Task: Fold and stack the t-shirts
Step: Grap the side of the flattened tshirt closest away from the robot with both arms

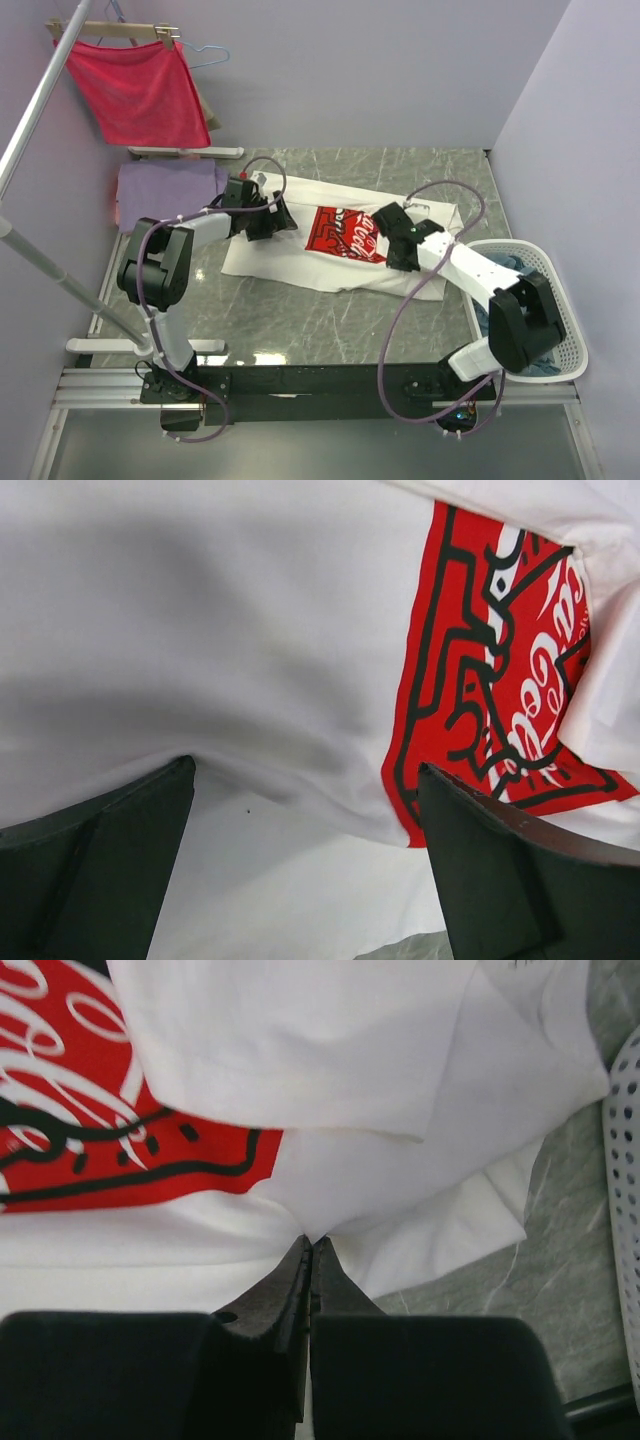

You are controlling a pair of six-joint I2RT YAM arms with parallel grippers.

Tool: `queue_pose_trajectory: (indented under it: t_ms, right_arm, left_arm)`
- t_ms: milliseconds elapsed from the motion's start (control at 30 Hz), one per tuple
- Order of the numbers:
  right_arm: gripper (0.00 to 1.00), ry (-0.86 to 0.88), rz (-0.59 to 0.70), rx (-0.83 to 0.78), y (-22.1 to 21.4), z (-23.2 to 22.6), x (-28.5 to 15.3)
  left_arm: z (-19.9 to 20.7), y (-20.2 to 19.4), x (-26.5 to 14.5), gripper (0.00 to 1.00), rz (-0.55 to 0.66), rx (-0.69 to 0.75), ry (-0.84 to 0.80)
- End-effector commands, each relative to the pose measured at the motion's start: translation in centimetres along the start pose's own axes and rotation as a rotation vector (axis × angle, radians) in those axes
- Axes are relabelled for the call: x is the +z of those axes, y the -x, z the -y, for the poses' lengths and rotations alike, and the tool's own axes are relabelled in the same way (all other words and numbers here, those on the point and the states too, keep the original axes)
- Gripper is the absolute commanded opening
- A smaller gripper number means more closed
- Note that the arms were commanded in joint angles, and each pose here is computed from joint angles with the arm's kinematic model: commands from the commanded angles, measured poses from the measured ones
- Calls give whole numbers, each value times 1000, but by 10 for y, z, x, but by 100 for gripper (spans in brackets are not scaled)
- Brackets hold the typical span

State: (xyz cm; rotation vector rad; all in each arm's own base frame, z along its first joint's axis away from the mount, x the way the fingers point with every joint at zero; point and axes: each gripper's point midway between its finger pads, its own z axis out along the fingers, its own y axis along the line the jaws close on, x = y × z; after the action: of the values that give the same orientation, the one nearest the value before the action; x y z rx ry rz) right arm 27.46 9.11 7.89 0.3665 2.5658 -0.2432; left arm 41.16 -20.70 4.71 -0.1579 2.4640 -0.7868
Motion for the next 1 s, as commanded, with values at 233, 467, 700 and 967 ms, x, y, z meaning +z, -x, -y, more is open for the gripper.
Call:
queue_pose_trajectory:
  t_ms: [233, 467, 700, 967]
  right_arm:
    - [0, -18, 115, -12, 131, -42, 45]
    - [26, -20, 72, -28, 164, -61, 92]
    - [53, 9, 178, 76, 194, -30, 76]
    - [64, 23, 120, 63, 146, 8, 18]
  left_arm:
    - [-10, 3, 14, 99, -37, 11, 61]
    - [-13, 0, 16, 99, -47, 4, 68]
    - [-12, 1, 16, 99, -43, 4, 66]
    - [-6, 4, 10, 99, -30, 9, 45]
